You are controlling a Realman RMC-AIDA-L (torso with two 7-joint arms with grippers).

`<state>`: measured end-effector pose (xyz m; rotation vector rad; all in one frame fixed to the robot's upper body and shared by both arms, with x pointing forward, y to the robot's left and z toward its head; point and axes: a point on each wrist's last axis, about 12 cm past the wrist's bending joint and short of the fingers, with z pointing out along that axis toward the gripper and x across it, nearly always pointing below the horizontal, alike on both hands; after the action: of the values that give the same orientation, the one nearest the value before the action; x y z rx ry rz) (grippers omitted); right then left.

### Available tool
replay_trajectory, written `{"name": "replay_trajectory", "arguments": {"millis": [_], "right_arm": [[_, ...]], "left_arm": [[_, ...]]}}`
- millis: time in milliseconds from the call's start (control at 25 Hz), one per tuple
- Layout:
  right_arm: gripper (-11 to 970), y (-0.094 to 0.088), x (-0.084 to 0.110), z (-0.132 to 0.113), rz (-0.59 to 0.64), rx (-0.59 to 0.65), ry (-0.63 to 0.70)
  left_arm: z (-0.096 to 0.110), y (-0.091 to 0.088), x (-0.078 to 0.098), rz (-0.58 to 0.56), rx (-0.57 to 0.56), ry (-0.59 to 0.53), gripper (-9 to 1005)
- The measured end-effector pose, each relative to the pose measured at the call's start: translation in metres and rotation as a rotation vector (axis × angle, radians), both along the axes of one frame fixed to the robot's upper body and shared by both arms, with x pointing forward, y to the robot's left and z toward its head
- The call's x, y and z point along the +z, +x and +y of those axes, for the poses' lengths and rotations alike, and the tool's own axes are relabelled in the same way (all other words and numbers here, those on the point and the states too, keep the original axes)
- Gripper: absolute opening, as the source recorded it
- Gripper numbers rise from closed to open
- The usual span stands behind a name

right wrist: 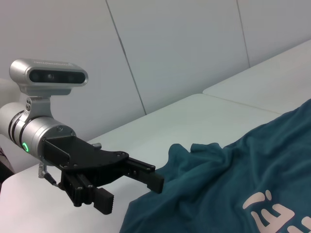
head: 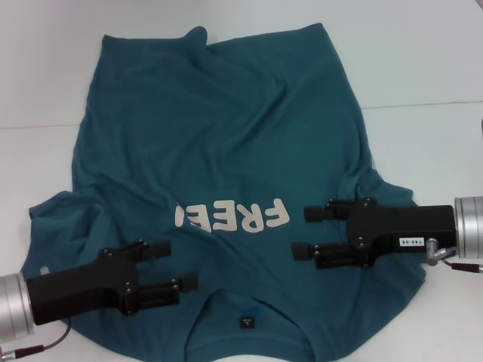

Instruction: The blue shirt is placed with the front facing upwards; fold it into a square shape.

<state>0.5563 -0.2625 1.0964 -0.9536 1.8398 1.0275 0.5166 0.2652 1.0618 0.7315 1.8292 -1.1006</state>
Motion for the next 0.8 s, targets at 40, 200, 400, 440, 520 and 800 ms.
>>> {"name": "replay_trajectory", "arguments": {"millis": [40,200,400,440,520,800], "right_arm": [[886,0.000,0.000,0.000,0.000,0.000,0.000],[886,0.000,0.000,0.000,0.000,0.000,0.000],[886,0.000,0.000,0.000,-0.001,0.002,0.000],[886,0.001,0.000,0.000,-0.001,0.002,0.000],[885,0.001,0.001,0.001,-0.002,0.002,0.000],[885,0.000,0.000,0.001,-0.004,0.005,0.002]], "left_arm": [[0.000,0.000,0.000,0.000,0.000,0.000,934],[-0.001,0.000,0.000,0.000,-0.001,-0.001,934],[-0.001,0.000,0.000,-0.003,0.001,-0.002,933],[-0.001,0.000,0.000,-0.003,0.000,-0.003,933],[-0.001,0.001,0.000,-0.003,0.000,-0.003,933],[0.012,0.008,0.000,0.042,0.136,-0.021,933]]}}
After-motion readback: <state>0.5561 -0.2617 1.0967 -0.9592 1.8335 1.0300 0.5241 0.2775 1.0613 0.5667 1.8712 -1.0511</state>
